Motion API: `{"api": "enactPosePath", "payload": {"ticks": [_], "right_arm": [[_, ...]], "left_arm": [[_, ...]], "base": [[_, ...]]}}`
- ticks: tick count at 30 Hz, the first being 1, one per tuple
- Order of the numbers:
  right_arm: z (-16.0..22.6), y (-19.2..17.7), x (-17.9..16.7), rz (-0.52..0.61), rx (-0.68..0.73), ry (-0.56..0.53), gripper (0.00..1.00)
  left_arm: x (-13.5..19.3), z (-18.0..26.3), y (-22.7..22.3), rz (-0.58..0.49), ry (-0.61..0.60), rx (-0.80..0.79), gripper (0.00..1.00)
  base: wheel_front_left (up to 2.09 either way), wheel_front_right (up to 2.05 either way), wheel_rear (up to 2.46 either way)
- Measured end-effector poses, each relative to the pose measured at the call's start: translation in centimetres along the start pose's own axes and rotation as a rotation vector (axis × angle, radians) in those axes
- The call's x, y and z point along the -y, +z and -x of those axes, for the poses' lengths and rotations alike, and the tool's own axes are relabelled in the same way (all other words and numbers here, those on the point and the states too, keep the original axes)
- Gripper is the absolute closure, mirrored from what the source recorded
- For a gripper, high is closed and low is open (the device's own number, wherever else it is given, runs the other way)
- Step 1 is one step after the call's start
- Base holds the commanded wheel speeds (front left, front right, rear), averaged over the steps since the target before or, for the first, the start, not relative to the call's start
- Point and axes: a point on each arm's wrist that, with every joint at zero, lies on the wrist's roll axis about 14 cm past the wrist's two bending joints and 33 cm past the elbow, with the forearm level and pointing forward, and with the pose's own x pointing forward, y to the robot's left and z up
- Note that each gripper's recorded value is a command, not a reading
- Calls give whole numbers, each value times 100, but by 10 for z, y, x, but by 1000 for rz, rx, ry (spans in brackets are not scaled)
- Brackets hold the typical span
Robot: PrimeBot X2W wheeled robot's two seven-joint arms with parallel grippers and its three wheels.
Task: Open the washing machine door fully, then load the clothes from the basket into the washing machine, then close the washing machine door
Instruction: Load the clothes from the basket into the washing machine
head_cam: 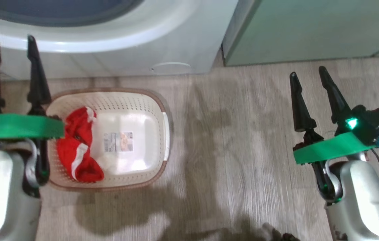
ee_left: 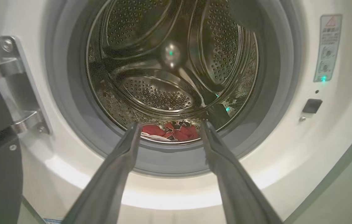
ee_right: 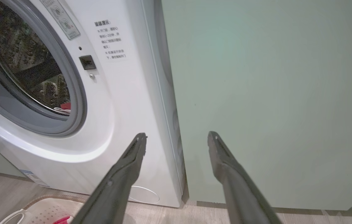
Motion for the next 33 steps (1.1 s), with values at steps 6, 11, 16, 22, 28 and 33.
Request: {"api": "enactPosePath", "payload": {"ticks": [6, 11, 16, 22, 28, 33], "right_arm": [[12, 15, -7, 2, 15, 12, 0], [29, 22, -8, 3, 9, 9, 0], [42, 35, -12, 11, 28, 19, 0], [64, 43, -9, 13, 34, 4, 0], [80, 52, -9, 17, 51, 2, 0], [91, 52, -9, 16, 45, -1, 0]], "left_arm": [[4, 32, 13, -9, -1, -2, 0], [5, 56, 25, -32, 1, 3, 0], [7, 80, 32, -65, -5, 0, 0], [9, 108, 37, -71, -9, -8, 0], [11, 123, 48, -71, -7, 13, 0], [11, 135, 47, -78, -5, 5, 0]], "base": [[0, 0, 0], [0, 0, 0], [0, 0, 0], [0, 0, 0], [0, 0, 0], [0, 0, 0]]}}
